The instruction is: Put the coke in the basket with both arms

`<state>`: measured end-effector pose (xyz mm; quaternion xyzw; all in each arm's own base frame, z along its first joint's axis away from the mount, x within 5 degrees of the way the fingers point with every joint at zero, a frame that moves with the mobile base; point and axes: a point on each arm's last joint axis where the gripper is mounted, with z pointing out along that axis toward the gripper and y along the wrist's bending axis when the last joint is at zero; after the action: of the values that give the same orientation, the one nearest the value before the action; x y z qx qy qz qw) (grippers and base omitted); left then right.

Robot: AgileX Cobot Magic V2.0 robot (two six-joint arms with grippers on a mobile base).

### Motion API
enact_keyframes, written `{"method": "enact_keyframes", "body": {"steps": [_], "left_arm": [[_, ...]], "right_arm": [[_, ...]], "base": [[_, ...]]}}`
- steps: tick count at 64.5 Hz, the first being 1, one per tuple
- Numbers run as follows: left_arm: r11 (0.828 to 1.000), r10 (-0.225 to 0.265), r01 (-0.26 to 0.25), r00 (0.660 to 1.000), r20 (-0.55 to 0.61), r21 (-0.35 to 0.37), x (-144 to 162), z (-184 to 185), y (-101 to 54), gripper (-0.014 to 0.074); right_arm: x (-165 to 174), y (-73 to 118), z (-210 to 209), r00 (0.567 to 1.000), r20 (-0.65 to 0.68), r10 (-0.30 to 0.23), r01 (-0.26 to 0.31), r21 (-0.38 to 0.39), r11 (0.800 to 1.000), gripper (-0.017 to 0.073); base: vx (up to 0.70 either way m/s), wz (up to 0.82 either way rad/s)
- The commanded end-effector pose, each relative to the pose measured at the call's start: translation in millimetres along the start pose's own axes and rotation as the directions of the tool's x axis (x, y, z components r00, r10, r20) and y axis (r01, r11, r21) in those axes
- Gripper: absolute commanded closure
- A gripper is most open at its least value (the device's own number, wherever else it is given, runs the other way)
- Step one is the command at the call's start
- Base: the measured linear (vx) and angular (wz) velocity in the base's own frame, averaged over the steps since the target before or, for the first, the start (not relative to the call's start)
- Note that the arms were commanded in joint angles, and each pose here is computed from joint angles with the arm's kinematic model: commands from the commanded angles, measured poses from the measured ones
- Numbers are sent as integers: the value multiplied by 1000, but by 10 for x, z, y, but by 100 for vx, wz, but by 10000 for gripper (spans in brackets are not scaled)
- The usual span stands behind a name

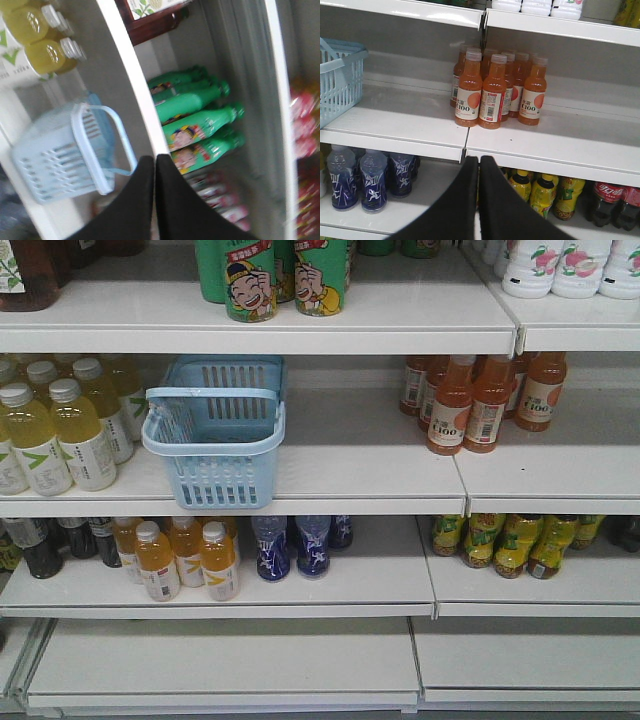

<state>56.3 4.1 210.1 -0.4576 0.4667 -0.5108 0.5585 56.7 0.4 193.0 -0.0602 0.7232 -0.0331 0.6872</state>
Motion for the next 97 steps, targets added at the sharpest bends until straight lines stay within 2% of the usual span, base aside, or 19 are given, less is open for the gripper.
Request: {"method": "enact_keyframes", "body": {"steps": [1, 4, 6, 9, 13, 16, 22, 26, 28, 36, 42, 48, 51, 54, 59, 65, 71, 82, 97], "left_arm": [[952, -271, 265, 962, 19, 156, -70, -38, -317, 600], [940, -269, 262, 963, 3, 219, -82, -68, -526, 600], [937, -230, 222, 973, 0, 271, -91, -99, -682, 600], [925, -156, 142, 988, 12, 353, -106, -161, -913, 600], [881, -51, 18, 997, 57, 472, -130, -260, -1220, 600], [819, 42, -101, 992, 116, 564, -140, -345, -1479, 600], [697, 237, -323, 946, 219, 640, -91, -375, -1852, 600], [641, 335, -405, 912, 236, 653, -33, -293, -2036, 600], [628, 374, -425, 899, 226, 652, -1, -217, -2100, 600], [615, 466, -424, 876, 128, 665, 132, 155, -2180, 589], [670, 477, -352, 879, -16, 654, 241, 518, -2077, 546], [754, 446, -264, 878, -173, 601, 338, 861, -1905, 466], [806, 405, -221, 882, -240, 549, 369, 1037, -1793, 401], [840, 384, -202, 877, -289, 503, 400, 1174, -1689, 335], [887, 358, -196, 864, -355, 418, 448, 1411, -1476, 205], [926, 320, -189, 852, -414, 327, 495, 1642, -1228, 80], [951, 275, -167, 844, -461, 261, 541, 1836, -990, 13], [984, 162, -103, 846, -508, 143, 603, 2229, -548, 5], [995, 75, -28, 852, -518, 98, 677, 2917, -107, 5]], "right_arm": [[-35, 16, -10, 997, 74, -22, 23, -13, 1000, 564], [-35, 16, -10, 997, 74, -22, 23, -13, 1000, 564], [-35, 16, -10, 997, 74, -22, 23, -13, 1000, 564], [-35, 16, -10, 997, 74, -22, 23, -13, 1000, 564], [-35, 16, -10, 997, 74, -22, 23, -13, 1000, 564], [-35, 16, -10, 997, 74, -22, 23, -13, 1000, 564], [-35, 16, -10, 997, 74, -22, 23, -13, 1000, 564], [-35, 16, -10, 997, 74, -22, 23, -13, 1000, 564], [-35, 16, -10, 997, 74, -22, 23, -13, 1000, 564], [-35, 16, -10, 997, 74, -22, 23, -13, 1000, 564], [-35, 16, -10, 997, 74, -22, 23, -13, 1000, 564], [-35, 16, -10, 997, 74, -22, 23, -13, 1000, 564], [-35, 16, -10, 997, 74, -22, 23, -13, 1000, 564], [-35, 16, -10, 997, 74, -22, 23, -13, 1000, 564], [-35, 16, -10, 997, 74, -22, 23, -13, 1000, 564], [-35, 16, -10, 997, 74, -22, 23, -13, 1000, 564], [-35, 16, -10, 997, 74, -22, 23, -13, 1000, 564], [-35, 16, -10, 997, 74, -22, 23, -13, 1000, 564], [-35, 16, -10, 997, 74, -22, 23, -13, 1000, 564]], "base": [[0, 0], [0, 0], [0, 0], [0, 0], [0, 0], [0, 0], [0, 0], [0, 0], [0, 0], [0, 0], [0, 0], [0, 0], [0, 0], [0, 0], [0, 0], [0, 0], [0, 0], [0, 0], [0, 0]]}}
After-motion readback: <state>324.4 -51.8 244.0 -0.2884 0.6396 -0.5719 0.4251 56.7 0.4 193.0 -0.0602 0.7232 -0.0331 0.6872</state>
